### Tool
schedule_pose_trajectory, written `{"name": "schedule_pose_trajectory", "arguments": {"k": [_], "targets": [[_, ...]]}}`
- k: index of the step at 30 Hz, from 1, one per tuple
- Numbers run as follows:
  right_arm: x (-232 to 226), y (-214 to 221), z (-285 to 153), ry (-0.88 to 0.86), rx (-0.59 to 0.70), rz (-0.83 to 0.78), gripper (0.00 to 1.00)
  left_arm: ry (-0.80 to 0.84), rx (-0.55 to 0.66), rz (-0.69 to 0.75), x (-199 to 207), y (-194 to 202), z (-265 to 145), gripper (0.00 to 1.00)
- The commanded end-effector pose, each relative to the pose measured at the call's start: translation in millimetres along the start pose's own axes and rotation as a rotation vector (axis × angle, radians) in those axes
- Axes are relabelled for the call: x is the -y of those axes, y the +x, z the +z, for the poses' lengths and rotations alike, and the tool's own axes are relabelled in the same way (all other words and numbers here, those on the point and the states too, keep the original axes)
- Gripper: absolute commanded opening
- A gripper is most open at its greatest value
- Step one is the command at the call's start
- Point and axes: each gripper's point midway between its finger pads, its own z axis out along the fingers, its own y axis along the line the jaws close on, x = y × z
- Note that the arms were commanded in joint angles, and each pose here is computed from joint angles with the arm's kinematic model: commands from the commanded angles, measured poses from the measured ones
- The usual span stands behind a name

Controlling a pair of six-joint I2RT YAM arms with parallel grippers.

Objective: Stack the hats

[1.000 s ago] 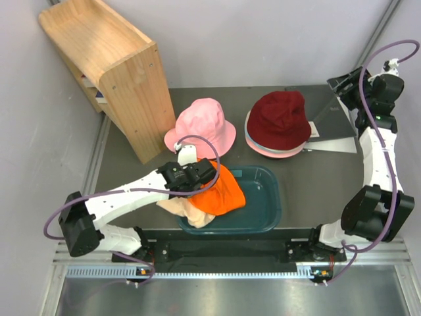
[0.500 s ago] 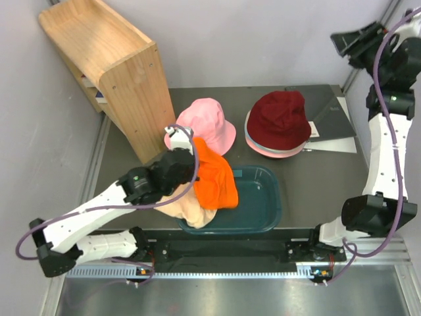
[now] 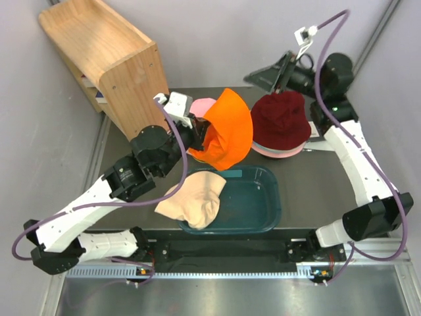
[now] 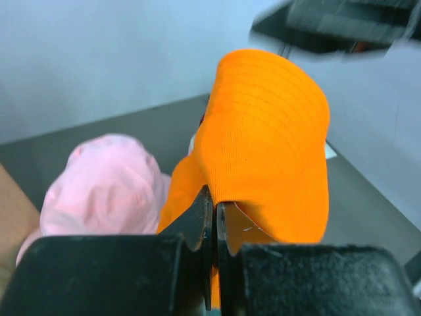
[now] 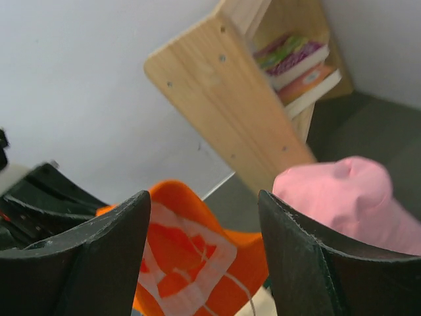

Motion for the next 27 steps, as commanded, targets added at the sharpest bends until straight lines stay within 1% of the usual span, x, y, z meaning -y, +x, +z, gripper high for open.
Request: {"name": "schedule_pose_trajectory", "arguments": {"k": [1, 2, 4, 5, 7, 8, 11, 13, 16, 19, 20, 21, 23, 27], "targets": [[-39.4, 23.9, -9.8, -0.138, -0.030, 0.004, 0.66, 0.005, 0.194, 0.007, 8.5, -62.5, 10.4, 0.00], [-44.6, 25.0, -12.9, -0.153, -0.022, 0.000, 0.66, -0.005, 0.180, 0.019, 9.1, -58.6, 16.7, 0.00], [-42.0, 36.9, -16.6, -0.155, -0.031, 0.039, 0.66, -0.024, 0.187, 0.013, 8.5, -66.0, 19.3, 0.00], [-48.1, 36.0, -21.1, -0.159, -0.021, 0.031, 0.66, -0.035, 0.165, 0.021, 8.5, -59.9, 24.8, 0.00], [-45.4, 38.9, -24.2, -0.137, -0.013, 0.036, 0.66, -0.065, 0.161, 0.017, 5.5, -63.5, 27.7, 0.00], [-47.3, 39.3, -27.3, -0.124, -0.013, 0.042, 0.66, -0.079, 0.133, 0.029, 5.4, -58.0, 33.2, 0.00], [-41.3, 29.0, -33.2, -0.061, 0.030, 0.028, 0.66, -0.102, 0.094, 0.040, 5.0, -48.3, 42.6, 0.00], [-22.7, 15.3, -40.9, 0.032, 0.086, 0.043, 0.67, -0.103, 0.093, 0.028, 6.5, -46.9, 46.0, 0.00], [-8.5, 1.0, -54.9, 0.070, 0.128, 0.040, 0.67, -0.112, 0.107, 0.001, 6.2, -47.0, 49.6, 0.00], [-10.5, -1.6, -56.4, 0.068, 0.120, 0.003, 0.67, -0.129, 0.111, -0.020, 4.4, -46.1, 55.6, 0.00], [-10.8, 3.1, -56.7, 0.055, 0.115, 0.032, 0.67, -0.130, 0.115, -0.028, 5.0, -48.2, 56.9, 0.00], [-18.6, -1.2, -56.9, 0.016, 0.137, 0.011, 0.67, -0.132, 0.117, -0.037, 5.3, -48.4, 58.7, 0.00], [-21.9, 1.8, -58.7, 0.003, 0.131, 0.022, 0.67, -0.134, 0.113, -0.043, 6.7, -47.5, 63.0, 0.00], [-33.2, 2.5, -59.1, -0.038, 0.123, -0.008, 0.67, -0.144, 0.112, -0.058, 5.6, -48.6, 68.5, 0.00]]}}
